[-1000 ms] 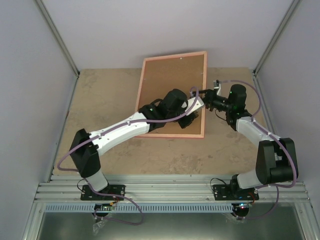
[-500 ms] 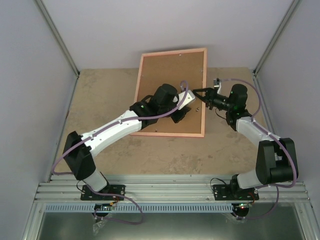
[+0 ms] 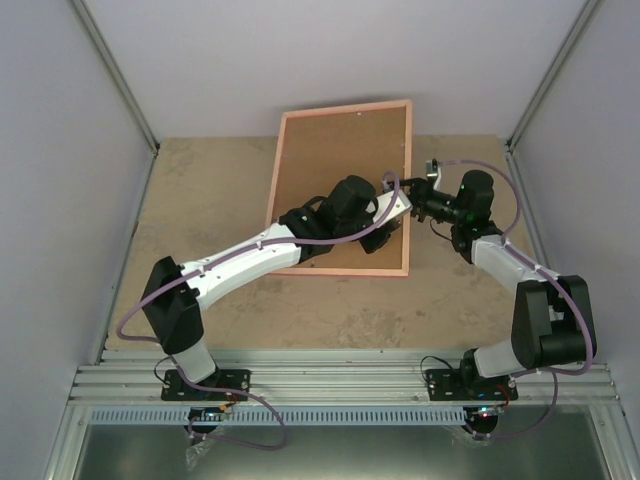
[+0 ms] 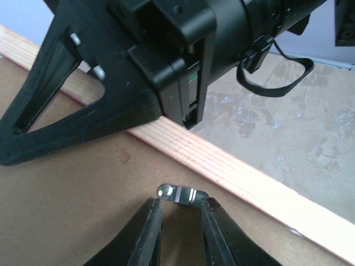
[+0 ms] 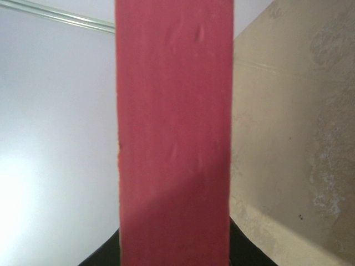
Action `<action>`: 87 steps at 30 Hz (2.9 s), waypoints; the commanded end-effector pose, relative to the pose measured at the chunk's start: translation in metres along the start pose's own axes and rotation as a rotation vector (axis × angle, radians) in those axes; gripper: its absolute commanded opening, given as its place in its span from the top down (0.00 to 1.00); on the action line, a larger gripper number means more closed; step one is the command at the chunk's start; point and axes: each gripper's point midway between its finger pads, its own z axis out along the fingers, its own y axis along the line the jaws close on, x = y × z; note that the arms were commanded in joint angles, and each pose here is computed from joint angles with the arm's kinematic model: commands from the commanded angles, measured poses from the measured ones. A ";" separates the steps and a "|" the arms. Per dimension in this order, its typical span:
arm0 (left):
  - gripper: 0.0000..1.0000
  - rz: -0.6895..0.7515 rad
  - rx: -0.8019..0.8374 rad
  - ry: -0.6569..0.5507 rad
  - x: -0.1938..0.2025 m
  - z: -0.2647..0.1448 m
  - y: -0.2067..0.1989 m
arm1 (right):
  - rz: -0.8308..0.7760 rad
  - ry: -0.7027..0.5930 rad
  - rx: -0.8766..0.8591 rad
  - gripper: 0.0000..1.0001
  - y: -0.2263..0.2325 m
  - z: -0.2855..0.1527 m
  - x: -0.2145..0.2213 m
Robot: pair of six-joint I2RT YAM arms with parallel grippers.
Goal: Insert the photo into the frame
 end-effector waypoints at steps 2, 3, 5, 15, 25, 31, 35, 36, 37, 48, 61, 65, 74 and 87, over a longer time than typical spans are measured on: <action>0.78 -0.014 0.034 0.030 0.005 0.019 -0.007 | -0.138 0.005 -0.167 0.99 0.059 -0.003 0.002; 0.78 -0.019 0.030 0.031 0.005 0.022 -0.006 | -0.133 0.009 -0.169 0.99 0.059 -0.003 0.003; 0.79 -0.027 0.008 0.036 0.005 0.027 -0.002 | -0.131 0.008 -0.175 0.99 0.061 -0.004 0.003; 0.86 -0.065 -0.078 0.031 0.004 0.040 0.014 | -0.103 0.019 -0.205 0.99 0.067 -0.004 0.009; 0.88 -0.160 -0.090 0.006 -0.003 0.049 0.018 | -0.079 0.018 -0.225 1.00 0.071 -0.006 0.012; 0.85 -0.173 -0.110 -0.023 -0.016 0.039 0.024 | -0.085 0.014 -0.225 1.00 0.071 -0.007 0.012; 0.69 -0.132 -0.054 -0.090 -0.041 0.009 0.016 | -0.125 0.005 -0.192 0.99 0.066 -0.009 0.004; 0.65 -0.123 -0.044 -0.105 -0.047 0.000 0.016 | -0.138 0.002 -0.183 1.00 0.065 -0.010 0.002; 0.62 -0.119 -0.039 -0.114 -0.051 -0.009 0.018 | -0.151 -0.001 -0.175 1.00 0.064 -0.011 0.001; 0.07 -0.183 -0.135 -0.165 -0.037 -0.116 0.082 | -0.398 -0.018 -0.070 0.99 0.073 -0.018 -0.023; 0.01 -0.349 -0.513 -0.271 -0.002 -0.237 0.183 | -1.053 -0.026 0.094 0.99 0.148 -0.030 -0.047; 0.01 -0.451 -0.619 -0.317 0.016 -0.276 0.215 | -1.288 -0.023 0.161 0.99 0.166 -0.033 -0.048; 0.00 -0.561 -0.755 -0.388 0.042 -0.334 0.240 | -1.606 0.036 0.324 0.99 0.176 -0.012 -0.038; 0.00 -0.675 -0.774 -0.449 0.061 -0.357 0.254 | -2.086 0.185 0.555 0.99 0.142 0.039 0.025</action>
